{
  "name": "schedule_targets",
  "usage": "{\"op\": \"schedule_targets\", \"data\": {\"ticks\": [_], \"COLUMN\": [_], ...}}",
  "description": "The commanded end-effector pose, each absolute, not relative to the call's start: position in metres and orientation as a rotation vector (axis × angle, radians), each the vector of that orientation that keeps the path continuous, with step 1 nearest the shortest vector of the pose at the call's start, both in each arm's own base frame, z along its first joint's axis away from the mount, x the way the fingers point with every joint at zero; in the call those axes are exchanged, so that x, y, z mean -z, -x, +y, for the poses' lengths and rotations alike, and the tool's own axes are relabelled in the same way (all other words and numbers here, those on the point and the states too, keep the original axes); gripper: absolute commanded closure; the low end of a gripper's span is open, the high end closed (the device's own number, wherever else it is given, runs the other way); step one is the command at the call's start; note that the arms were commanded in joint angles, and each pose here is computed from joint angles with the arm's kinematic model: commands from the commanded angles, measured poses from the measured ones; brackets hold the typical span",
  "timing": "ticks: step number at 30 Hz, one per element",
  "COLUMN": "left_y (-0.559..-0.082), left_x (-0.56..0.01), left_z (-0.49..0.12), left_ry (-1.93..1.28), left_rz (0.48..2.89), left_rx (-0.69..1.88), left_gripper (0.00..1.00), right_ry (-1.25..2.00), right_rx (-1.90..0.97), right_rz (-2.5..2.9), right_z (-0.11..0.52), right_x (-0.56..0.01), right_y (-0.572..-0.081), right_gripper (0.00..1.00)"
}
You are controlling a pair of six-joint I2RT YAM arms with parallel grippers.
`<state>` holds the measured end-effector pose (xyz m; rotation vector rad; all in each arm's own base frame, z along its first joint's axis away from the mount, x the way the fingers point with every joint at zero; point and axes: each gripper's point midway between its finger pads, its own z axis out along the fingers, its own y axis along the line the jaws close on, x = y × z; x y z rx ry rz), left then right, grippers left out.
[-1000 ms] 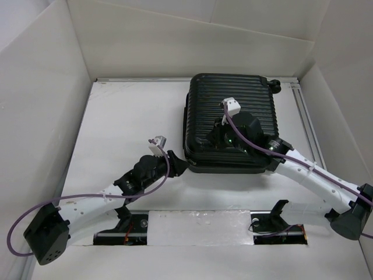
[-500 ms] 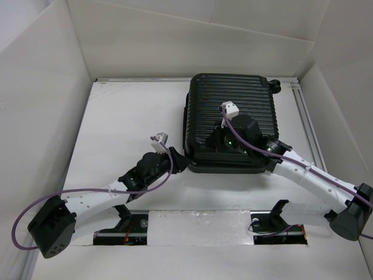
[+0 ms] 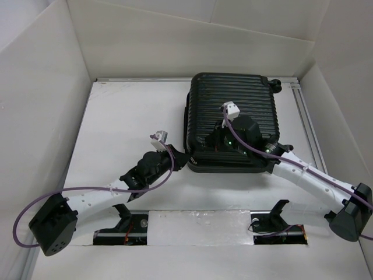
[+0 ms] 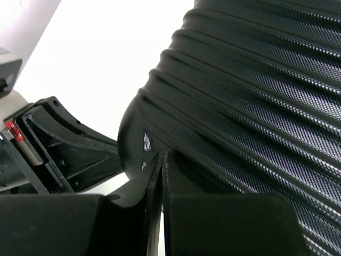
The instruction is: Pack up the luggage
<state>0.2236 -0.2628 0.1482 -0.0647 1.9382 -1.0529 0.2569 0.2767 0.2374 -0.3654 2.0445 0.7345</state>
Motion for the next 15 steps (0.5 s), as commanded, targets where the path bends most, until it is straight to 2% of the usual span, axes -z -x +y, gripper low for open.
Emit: {"op": "schedule_targets", "data": {"ticks": [1,5,9,10,15], "left_y": [-0.241,-0.246,-0.24,-0.239,-0.23], "left_x": [-0.178,-0.174,-0.145,-0.142,-0.13], "left_z": [-0.258,-0.24,-0.218,-0.214,-0.193], "left_ry": [0.098,0.151,0.182,0.203,0.256], "left_rz": [1.809,1.799,1.845,1.848,1.857], "left_rx": [1.025,0.945,0.895,0.895,0.85], "left_gripper": [1.0,1.0,1.0,1.0,1.0], "right_ry": [0.343,0.296,0.238,0.226,0.174], "right_rx": [-0.717,-0.661,-0.632,-0.646,-0.654], "right_rz": [2.085,2.131,2.154,2.14,2.113], "right_z": [0.269,0.253,0.233,0.231,0.213], "right_x": [-0.218,-0.196,-0.176,-0.181,-0.185], "right_y": [-0.257,-0.26,-0.261,-0.258,-0.262], "right_gripper": [0.92,0.93,0.95,0.99,0.99]}}
